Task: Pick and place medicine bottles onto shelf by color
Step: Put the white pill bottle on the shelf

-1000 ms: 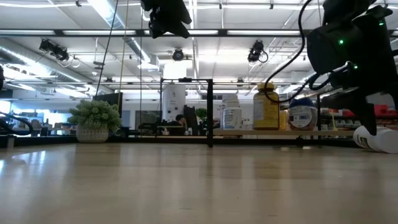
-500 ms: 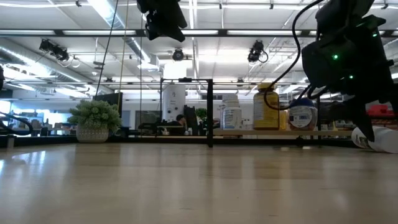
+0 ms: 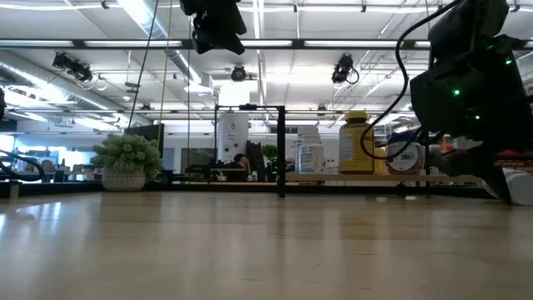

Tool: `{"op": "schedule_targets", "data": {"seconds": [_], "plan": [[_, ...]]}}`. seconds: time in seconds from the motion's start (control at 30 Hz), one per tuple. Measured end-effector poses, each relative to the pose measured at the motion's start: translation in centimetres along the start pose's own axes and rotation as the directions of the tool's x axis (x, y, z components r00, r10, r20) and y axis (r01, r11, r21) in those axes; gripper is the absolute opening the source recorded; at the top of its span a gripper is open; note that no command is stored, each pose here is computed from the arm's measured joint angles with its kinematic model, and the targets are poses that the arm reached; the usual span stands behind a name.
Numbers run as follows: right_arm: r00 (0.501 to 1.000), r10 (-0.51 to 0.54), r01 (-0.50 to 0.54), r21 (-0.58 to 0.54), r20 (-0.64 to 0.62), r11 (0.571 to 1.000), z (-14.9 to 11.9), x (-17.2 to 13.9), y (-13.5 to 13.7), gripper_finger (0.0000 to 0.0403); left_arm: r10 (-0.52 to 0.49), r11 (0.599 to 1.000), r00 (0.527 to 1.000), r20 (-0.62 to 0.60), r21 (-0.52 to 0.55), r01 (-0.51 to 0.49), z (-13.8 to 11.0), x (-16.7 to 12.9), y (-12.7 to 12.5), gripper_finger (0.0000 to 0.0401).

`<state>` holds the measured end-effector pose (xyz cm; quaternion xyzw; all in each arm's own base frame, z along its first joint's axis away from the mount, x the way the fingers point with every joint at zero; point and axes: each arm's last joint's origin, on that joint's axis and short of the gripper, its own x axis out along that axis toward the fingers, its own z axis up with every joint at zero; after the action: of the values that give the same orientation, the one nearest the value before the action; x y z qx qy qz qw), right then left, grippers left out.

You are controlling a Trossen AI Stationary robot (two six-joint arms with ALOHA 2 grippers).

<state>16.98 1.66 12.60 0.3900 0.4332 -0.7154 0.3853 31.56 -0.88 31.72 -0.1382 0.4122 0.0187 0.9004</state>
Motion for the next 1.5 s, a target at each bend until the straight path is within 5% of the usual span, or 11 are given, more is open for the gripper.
{"op": "schedule_targets", "data": {"seconds": [0.57,0.87,1.1,1.5], "plan": [[0.999,-0.009,0.009,-0.002,-0.046,1.000,-0.2,-0.8,0.3,0.0211,0.005,1.000,1.000,-0.016,-0.001,-0.005,-0.2,0.0,0.0,0.0172],[0.984,0.099,-0.129,-0.208,-0.150,0.970,-1.1,-6.1,1.8,0.0217,0.004,1.000,1.000,-0.012,0.005,-0.004,-0.1,0.0,0.0,0.0172],[0.903,0.284,-0.400,-0.390,-0.322,0.829,-2.9,-13.9,2.1,0.0217,0.005,0.999,1.000,-0.011,0.038,-0.004,-0.1,0.0,0.0,0.0172],[0.667,0.489,-0.743,-0.454,-0.562,0.491,-3.0,-25.4,-0.8,0.0218,0.150,0.949,0.988,0.023,0.276,-0.151,-0.1,0.0,0.5,0.0172]]}}
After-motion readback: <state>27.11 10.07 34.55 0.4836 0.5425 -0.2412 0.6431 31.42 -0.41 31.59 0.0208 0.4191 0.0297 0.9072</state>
